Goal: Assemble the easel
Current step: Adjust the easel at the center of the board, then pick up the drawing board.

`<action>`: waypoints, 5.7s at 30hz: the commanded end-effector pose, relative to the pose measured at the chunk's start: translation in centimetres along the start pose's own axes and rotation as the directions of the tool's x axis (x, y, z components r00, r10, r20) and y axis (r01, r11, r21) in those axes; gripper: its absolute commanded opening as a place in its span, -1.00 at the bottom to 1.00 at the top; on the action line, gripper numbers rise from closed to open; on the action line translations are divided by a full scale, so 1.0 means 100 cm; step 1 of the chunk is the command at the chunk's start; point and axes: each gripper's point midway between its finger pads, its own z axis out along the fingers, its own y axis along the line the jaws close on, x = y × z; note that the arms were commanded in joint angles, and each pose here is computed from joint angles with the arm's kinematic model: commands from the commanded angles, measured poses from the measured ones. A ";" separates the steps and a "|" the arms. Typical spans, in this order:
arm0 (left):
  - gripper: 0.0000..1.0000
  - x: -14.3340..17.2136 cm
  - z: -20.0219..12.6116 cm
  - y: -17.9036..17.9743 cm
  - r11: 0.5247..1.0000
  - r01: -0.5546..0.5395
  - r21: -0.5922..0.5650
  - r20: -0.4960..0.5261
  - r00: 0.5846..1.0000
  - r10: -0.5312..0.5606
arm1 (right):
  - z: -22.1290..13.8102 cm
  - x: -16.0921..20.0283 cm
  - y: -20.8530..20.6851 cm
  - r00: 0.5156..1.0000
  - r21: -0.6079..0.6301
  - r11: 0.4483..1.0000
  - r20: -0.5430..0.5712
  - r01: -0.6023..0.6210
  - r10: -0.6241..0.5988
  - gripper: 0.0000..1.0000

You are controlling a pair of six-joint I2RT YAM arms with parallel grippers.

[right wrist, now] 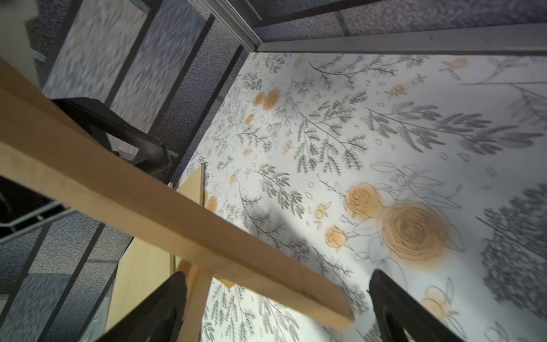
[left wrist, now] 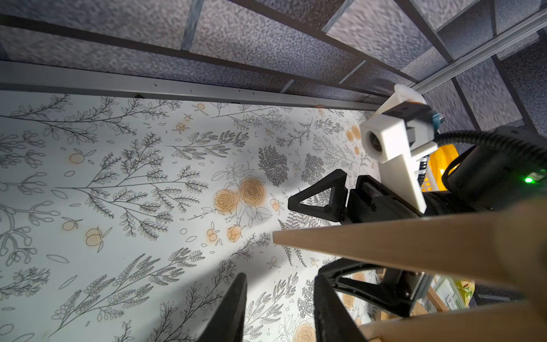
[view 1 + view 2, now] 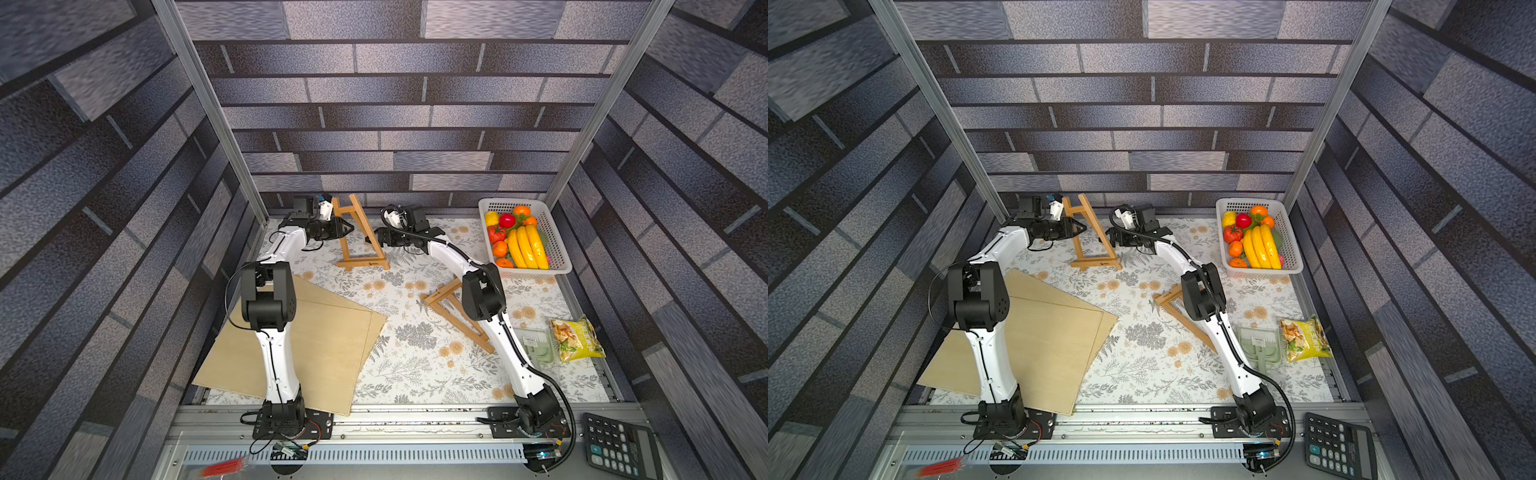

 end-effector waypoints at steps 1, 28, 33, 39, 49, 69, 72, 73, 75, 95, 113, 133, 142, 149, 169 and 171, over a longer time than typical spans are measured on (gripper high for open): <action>-1.00 -0.015 -0.002 -0.018 0.998 -0.059 0.038 0.020 0.998 0.058 | 0.009 -0.008 0.020 0.999 -0.068 0.997 0.019 0.035 -0.034 0.96; -1.00 0.024 0.024 0.047 0.902 -0.325 -0.285 -0.213 0.939 0.271 | 0.028 -0.051 -0.072 0.917 0.313 0.945 0.344 0.091 -0.202 1.00; -1.00 0.036 0.029 0.074 0.868 -0.327 -0.373 -0.260 0.935 0.240 | 0.031 -0.040 -0.065 0.942 0.268 0.960 0.294 0.080 -0.161 1.00; -1.00 0.047 0.027 0.091 0.859 -0.308 -0.409 -0.279 0.939 0.204 | 0.017 -0.023 -0.055 0.961 0.292 0.949 0.209 0.118 -0.184 1.00; -1.00 0.059 0.011 0.128 0.865 -0.189 -0.464 -0.247 0.966 0.079 | -0.016 -0.019 -0.029 0.967 0.297 0.951 0.206 0.088 -0.153 1.00; 1.00 0.071 -0.030 0.142 0.800 -0.085 -0.594 -0.132 0.991 0.007 | -0.025 -0.025 -0.007 0.967 0.263 0.961 0.212 0.080 -0.139 1.00; 0.99 0.066 -0.033 0.135 0.806 -0.083 -0.586 -0.106 0.994 0.025 | -0.028 -0.025 -0.003 0.966 0.260 0.961 0.212 0.092 -0.149 1.00; 1.00 0.063 -0.034 0.133 0.808 -0.082 -0.584 -0.098 0.995 0.029 | -0.030 -0.025 -0.002 0.965 0.260 0.961 0.214 0.092 -0.151 1.00; 1.00 0.058 -0.038 0.125 0.819 -0.081 -0.569 -0.073 0.996 0.048 | -0.033 -0.027 0.001 0.964 0.262 0.960 0.218 0.095 -0.154 0.99; 1.00 0.028 -0.109 0.029 0.916 0.004 -0.401 0.218 0.972 0.091 | -0.105 -0.041 0.069 0.949 0.285 0.953 0.261 0.099 -0.177 1.00; 1.00 0.238 -0.239 -0.091 0.760 0.498 -0.418 0.297 0.865 -0.404 | -0.152 0.223 0.231 0.696 0.045 0.747 -0.331 -0.663 0.638 0.91; 1.00 0.274 -0.232 -0.136 0.804 0.457 -0.380 0.081 0.882 -0.464 | -0.076 0.387 0.289 0.668 0.142 0.743 -0.353 -0.654 0.655 0.45; 1.00 0.291 -0.254 -0.158 0.819 0.482 -0.311 0.082 0.872 -0.482 | -0.033 0.426 0.285 0.709 0.178 0.748 -0.240 -0.640 0.664 0.32; 1.00 0.298 -0.261 -0.168 0.835 0.470 -0.286 0.055 0.878 -0.475 | -0.022 0.428 0.296 0.749 0.119 0.768 -0.169 -0.630 0.640 0.14; 1.00 0.308 -0.266 -0.171 0.855 0.423 -0.301 0.014 0.898 -0.439 | -0.030 0.376 0.356 0.829 -0.179 0.810 -0.071 -0.558 0.555 -0.25; 1.00 0.309 -0.266 -0.169 0.855 0.417 -0.308 0.011 0.900 -0.435 | -0.033 0.372 0.360 0.827 -0.188 0.807 -0.070 -0.560 0.558 -0.28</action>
